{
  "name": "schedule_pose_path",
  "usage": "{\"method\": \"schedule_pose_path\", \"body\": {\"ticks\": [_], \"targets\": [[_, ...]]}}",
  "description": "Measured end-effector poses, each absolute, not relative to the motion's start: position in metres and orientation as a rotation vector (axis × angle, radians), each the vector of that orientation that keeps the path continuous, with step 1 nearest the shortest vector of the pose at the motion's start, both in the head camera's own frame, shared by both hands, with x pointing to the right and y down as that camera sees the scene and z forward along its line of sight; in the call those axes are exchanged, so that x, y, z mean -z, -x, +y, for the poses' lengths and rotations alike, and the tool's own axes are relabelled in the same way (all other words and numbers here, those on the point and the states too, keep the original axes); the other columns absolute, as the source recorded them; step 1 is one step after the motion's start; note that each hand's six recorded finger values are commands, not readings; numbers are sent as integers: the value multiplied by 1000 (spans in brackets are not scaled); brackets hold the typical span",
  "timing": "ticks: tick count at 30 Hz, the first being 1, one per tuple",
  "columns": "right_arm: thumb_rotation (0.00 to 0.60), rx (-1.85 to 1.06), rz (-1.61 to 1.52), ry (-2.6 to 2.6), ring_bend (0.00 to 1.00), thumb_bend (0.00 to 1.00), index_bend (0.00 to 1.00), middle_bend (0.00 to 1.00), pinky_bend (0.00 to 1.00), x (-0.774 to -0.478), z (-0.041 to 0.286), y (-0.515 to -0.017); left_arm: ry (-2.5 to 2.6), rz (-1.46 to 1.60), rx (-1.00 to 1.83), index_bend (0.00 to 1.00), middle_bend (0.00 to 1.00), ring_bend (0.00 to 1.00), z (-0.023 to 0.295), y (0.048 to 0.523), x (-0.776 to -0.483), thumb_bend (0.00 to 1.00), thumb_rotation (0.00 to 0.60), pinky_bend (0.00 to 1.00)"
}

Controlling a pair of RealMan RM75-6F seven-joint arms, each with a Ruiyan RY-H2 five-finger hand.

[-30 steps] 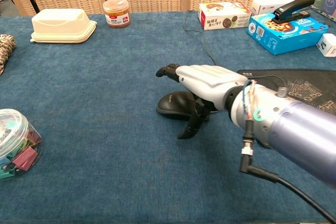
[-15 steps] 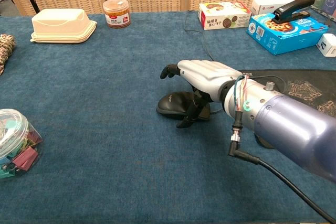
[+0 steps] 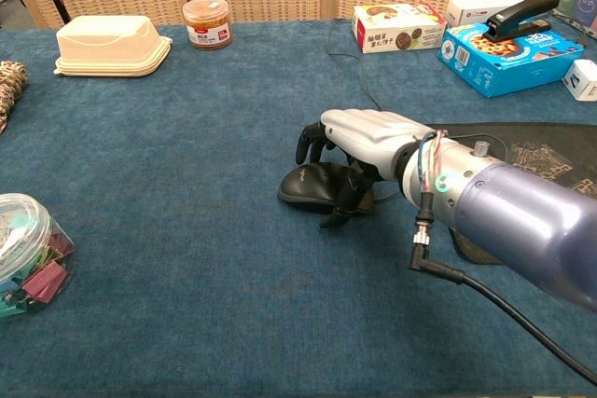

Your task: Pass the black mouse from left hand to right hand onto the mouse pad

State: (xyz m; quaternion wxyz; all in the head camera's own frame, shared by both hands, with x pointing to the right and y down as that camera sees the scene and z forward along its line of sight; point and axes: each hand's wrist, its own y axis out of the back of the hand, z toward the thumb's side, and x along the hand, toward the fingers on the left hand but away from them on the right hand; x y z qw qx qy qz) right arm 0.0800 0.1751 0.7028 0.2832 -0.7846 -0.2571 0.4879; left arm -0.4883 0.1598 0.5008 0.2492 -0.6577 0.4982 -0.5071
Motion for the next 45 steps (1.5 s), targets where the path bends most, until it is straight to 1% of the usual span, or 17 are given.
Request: {"method": "schedule_pose_path", "body": {"ticks": [3,7,11,14,21,27,33,38,45], "targets": [[600,-1310,-691,2104,275,220,339,360,363,-705,176,-80,1792,1361,1381,0,0,0,160,489,-501,38,600,0],[600,-1301,-703,2102,379,275,431,453,408,-706,175,-79,1797,1365,1381,0,0,0,160,490,-501,38,600,0],[600,-1272,-733,2095,409,347,472,489,425,-705,172,-77,1797,1362,1386,0,0,0,160,490,-502,38,600,0],[600,-1255,-742,2092,416,380,480,496,427,-705,172,-77,1798,1358,1390,0,0,0,161,490,-502,38,600,0],[600,-1196,-723,2068,416,405,484,499,427,-700,168,-81,1798,1352,1397,0,0,0,161,489,-504,38,600,0],[600,-1068,-611,1982,416,408,492,505,427,-679,155,-95,1792,1350,1410,0,0,0,161,490,-506,38,600,0],[600,-917,-415,1859,416,433,504,515,427,-653,142,-116,1789,1339,1421,0,0,0,160,488,-509,38,600,0],[600,-837,-239,1785,416,475,508,515,427,-640,140,-136,1787,1316,1434,0,0,0,161,484,-512,38,600,0],[600,-805,-51,1720,416,603,516,514,426,-649,143,-163,1773,1299,1455,0,0,0,161,481,-517,38,600,0]]}}
